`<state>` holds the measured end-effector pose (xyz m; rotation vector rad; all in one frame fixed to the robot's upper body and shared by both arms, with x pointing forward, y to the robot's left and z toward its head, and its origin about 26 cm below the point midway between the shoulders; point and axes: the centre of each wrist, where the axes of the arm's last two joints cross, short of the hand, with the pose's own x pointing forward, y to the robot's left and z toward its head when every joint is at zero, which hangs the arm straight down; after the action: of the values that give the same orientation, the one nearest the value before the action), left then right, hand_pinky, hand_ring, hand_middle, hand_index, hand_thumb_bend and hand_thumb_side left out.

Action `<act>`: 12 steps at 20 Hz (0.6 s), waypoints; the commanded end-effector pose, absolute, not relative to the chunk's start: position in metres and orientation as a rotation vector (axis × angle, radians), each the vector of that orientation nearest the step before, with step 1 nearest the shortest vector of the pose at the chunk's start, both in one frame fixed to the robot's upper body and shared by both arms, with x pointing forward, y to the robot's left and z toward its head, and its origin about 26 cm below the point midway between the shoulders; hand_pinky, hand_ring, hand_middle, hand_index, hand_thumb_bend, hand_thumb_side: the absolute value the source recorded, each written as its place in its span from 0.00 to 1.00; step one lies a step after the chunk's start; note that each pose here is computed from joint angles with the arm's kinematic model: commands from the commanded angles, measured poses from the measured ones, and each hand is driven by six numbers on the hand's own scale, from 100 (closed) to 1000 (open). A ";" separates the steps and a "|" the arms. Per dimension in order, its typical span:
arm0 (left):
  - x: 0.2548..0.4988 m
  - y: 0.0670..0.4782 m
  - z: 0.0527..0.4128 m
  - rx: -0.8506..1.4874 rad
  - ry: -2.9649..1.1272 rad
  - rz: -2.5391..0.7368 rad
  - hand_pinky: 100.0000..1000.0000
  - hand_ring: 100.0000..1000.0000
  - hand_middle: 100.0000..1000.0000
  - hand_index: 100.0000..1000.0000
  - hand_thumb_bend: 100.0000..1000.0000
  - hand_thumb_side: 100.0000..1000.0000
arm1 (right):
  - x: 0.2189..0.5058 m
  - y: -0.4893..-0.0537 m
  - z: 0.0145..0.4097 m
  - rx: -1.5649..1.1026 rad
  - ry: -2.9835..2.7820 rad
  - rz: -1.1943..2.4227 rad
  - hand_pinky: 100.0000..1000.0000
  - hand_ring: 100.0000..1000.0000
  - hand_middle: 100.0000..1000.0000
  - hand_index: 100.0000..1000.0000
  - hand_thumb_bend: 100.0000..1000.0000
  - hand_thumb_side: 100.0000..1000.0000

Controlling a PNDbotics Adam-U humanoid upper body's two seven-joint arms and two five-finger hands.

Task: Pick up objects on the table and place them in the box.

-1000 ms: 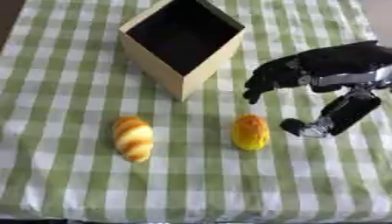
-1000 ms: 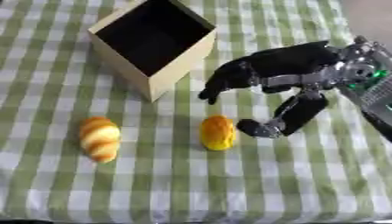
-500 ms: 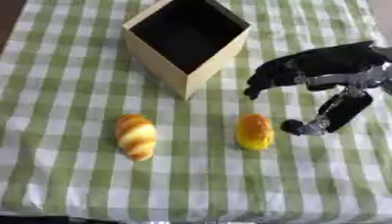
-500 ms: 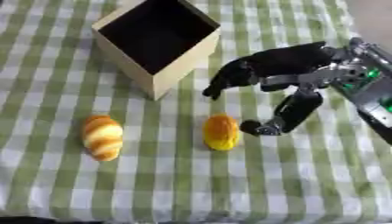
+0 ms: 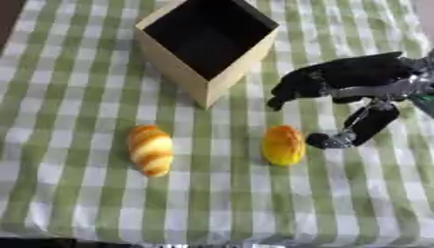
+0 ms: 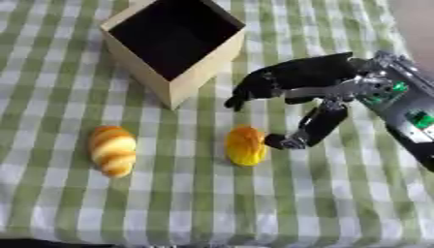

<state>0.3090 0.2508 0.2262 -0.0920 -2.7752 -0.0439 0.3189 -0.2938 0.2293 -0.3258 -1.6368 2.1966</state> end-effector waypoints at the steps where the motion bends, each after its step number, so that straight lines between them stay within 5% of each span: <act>1: 0.307 0.250 0.235 -0.095 -2.806 -0.061 0.75 0.67 0.77 0.85 0.00 0.63 | 0.319 -0.293 0.235 -0.343 -1.591 2.340 0.98 0.94 0.78 0.97 0.14 0.11; 12: 0.307 0.250 0.234 -0.096 -2.802 -0.063 0.75 0.67 0.77 0.85 0.00 0.63 | 0.320 -0.286 0.230 -0.395 -1.574 2.406 0.98 0.95 0.81 0.98 0.20 0.10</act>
<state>0.3091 0.2505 0.2265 -0.0940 -2.7738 -0.0453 0.3200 -0.2837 0.2224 -0.3915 -1.6468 2.2630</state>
